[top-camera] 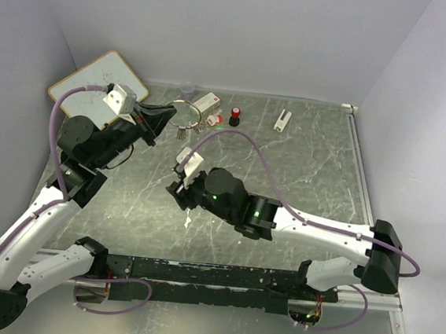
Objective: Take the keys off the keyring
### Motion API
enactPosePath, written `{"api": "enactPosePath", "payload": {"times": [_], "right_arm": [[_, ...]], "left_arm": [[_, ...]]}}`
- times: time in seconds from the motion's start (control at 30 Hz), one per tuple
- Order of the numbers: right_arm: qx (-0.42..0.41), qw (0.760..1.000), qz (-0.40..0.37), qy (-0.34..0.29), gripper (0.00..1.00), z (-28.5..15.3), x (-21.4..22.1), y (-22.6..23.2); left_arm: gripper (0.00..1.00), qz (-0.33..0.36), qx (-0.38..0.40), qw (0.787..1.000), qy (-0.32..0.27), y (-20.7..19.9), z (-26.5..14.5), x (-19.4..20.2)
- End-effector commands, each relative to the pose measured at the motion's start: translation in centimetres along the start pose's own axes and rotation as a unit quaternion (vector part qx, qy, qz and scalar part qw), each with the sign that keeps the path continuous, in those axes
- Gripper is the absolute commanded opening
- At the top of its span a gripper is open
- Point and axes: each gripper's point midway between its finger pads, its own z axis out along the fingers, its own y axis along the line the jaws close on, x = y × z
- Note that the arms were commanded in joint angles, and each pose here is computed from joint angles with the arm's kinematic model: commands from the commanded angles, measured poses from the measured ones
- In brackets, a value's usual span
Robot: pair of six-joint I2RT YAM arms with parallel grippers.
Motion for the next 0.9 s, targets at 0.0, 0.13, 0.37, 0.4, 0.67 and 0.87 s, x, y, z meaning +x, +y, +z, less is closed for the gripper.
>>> {"api": "enactPosePath", "payload": {"times": [0.0, 0.13, 0.37, 0.4, 0.67, 0.87], "right_arm": [[0.104, 0.989, 0.015, -0.105, 0.43, -4.3, -5.1, -5.0], [0.142, 0.975, 0.032, -0.166, 0.40, -8.0, -7.0, -7.2], [0.166, 0.961, 0.049, -0.216, 0.38, -10.8, -8.3, -8.8], [0.165, 0.961, 0.048, -0.217, 0.38, -10.8, -8.3, -8.8], [0.159, 0.964, 0.028, -0.212, 0.38, -9.6, -8.1, -8.2], [0.153, 0.963, 0.029, -0.219, 0.39, -9.8, -8.5, -8.1]], "left_arm": [[0.07, 0.005, 0.016, 0.999, -0.048, -1.1, -1.0, -2.4], [0.07, 0.011, 0.021, 0.998, -0.050, -1.4, -1.5, -2.3], [0.07, 0.017, 0.068, 0.996, -0.048, -3.1, -2.1, -1.9], [0.07, 0.018, 0.075, 0.996, -0.050, -3.3, -2.3, -2.0], [0.07, 0.014, 0.132, 0.990, -0.045, -5.3, -2.6, -2.0], [0.07, 0.010, 0.136, 0.990, -0.044, -5.5, -2.7, -2.0]]}}
